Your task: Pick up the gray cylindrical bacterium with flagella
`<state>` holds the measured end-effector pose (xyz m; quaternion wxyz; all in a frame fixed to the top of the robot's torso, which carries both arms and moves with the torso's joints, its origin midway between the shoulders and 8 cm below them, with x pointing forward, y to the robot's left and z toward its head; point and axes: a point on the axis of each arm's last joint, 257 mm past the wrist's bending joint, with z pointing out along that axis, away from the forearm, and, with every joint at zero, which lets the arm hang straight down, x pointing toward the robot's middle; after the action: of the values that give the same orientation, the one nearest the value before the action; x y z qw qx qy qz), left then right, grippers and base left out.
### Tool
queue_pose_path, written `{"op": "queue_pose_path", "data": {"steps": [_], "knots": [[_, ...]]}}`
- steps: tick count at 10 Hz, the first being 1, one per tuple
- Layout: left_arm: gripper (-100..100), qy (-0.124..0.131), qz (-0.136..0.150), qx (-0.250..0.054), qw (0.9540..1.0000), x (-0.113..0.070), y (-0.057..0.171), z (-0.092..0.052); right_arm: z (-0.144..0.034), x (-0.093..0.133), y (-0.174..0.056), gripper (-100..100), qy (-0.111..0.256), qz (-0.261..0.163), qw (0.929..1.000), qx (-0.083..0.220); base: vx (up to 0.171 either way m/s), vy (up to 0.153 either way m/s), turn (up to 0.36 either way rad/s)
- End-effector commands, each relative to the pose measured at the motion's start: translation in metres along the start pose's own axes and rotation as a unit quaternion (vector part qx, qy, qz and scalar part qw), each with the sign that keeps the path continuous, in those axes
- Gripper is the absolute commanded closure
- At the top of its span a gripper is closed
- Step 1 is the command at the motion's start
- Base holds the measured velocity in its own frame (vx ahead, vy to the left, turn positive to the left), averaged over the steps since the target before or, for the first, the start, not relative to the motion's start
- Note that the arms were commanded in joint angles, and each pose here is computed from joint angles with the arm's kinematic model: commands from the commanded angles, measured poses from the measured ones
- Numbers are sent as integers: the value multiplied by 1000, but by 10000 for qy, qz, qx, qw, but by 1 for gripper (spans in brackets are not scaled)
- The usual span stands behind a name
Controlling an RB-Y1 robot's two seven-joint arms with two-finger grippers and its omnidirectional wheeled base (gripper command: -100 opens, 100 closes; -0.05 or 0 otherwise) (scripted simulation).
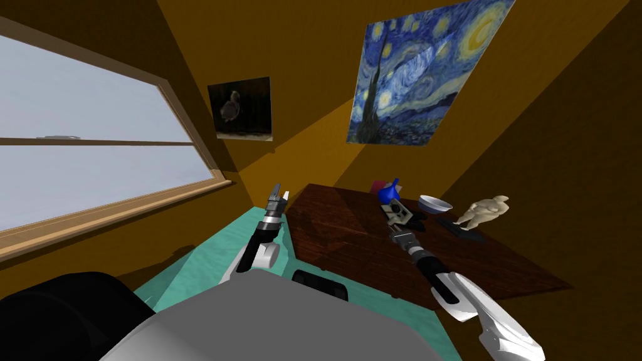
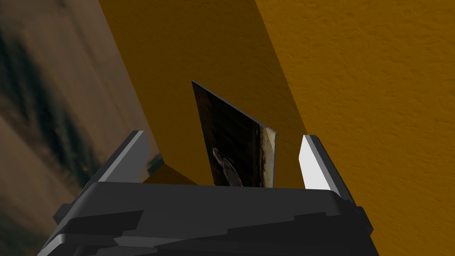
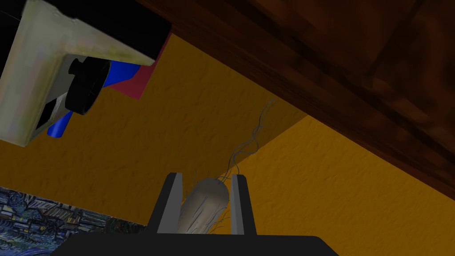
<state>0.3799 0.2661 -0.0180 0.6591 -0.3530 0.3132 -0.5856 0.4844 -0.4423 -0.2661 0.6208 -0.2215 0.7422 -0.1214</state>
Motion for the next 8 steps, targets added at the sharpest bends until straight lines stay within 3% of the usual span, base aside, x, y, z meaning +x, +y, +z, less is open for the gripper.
{"op": "queue_pose_path", "data": {"steps": [1, 6, 7, 8], "knots": [[0, 0, 0, 0, 10000, 0, 0, 0, -14, -3, -5, 100, -31, -45, 10000, -45, 75, 31, -38], [0, 0, 0, 0, 10000, 0, 0, 0, -52, -2, 14, 100, 3, -85, 9995, -299, 81, 48, -25], [0, 0, 0, 0, 10000, 0, 0, 0, -47, -2, 11, 100, 4, -90, 9996, -260, 8, 9, 5], [0, 0, 0, 0, 10000, 0, 0, 0, -48, -2, 12, 0, 1, -85, 9996, -269, 0, 0, 0]]}}
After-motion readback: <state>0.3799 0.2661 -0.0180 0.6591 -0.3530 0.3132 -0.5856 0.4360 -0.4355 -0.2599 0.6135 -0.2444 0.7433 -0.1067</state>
